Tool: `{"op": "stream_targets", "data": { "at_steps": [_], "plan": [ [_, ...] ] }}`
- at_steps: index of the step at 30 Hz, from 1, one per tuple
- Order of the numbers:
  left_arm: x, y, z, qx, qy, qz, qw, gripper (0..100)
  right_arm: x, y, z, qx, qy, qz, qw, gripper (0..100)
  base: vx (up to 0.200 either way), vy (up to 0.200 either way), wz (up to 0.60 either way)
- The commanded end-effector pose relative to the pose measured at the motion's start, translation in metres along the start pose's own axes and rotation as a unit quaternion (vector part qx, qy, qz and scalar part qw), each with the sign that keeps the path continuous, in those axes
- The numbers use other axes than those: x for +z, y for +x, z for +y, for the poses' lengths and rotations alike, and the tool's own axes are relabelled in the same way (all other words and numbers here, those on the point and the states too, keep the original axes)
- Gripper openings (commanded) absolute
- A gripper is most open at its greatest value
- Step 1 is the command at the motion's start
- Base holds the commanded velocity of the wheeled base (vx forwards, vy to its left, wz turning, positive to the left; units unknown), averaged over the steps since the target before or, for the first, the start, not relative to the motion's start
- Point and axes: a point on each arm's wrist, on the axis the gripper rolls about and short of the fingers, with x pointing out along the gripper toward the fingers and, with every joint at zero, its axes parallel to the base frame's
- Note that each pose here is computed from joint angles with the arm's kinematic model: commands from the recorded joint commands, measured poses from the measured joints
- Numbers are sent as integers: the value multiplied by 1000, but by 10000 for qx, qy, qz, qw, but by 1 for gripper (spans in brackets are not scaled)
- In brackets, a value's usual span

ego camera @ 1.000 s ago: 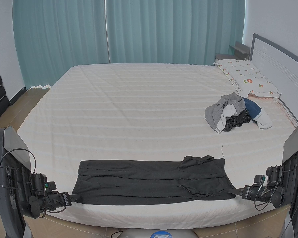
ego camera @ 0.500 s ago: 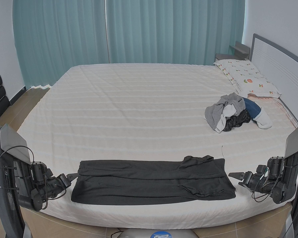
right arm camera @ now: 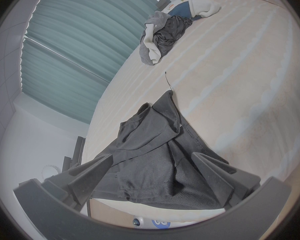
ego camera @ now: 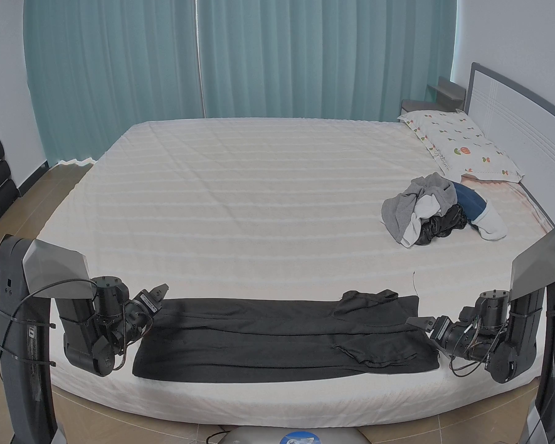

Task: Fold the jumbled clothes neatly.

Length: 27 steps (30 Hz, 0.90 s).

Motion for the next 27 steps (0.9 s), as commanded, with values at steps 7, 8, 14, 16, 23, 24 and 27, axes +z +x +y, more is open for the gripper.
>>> {"op": "stream_targets", "data": {
  "at_steps": [7,8,14,16,23,24,27],
  "plan": [
    [-12,-7,8,94,267,385,9989,100,-6,6,-4,-55,-35,98,9999,100,0,0,0],
    [-13,-8,9,124,282,420,9986,100,-6,6,-3,-38,-48,98,9999,100,0,0,0],
    [-15,-9,12,160,493,465,9976,100,-6,4,-3,-38,-48,98,9999,100,0,0,0],
    [-16,-8,13,164,516,471,9974,100,-6,4,-3,-38,-48,98,9999,100,0,0,0],
    [-20,-5,17,218,619,533,9964,0,-5,5,1,-92,-144,-38,9998,100,0,0,0],
    [-20,-6,18,244,616,541,9963,0,-4,4,3,-119,-139,-123,9998,100,0,0,0],
    [-12,-9,20,308,557,408,9971,0,-1,3,8,-89,-156,-240,9996,100,0,0,0]
  ]
}}
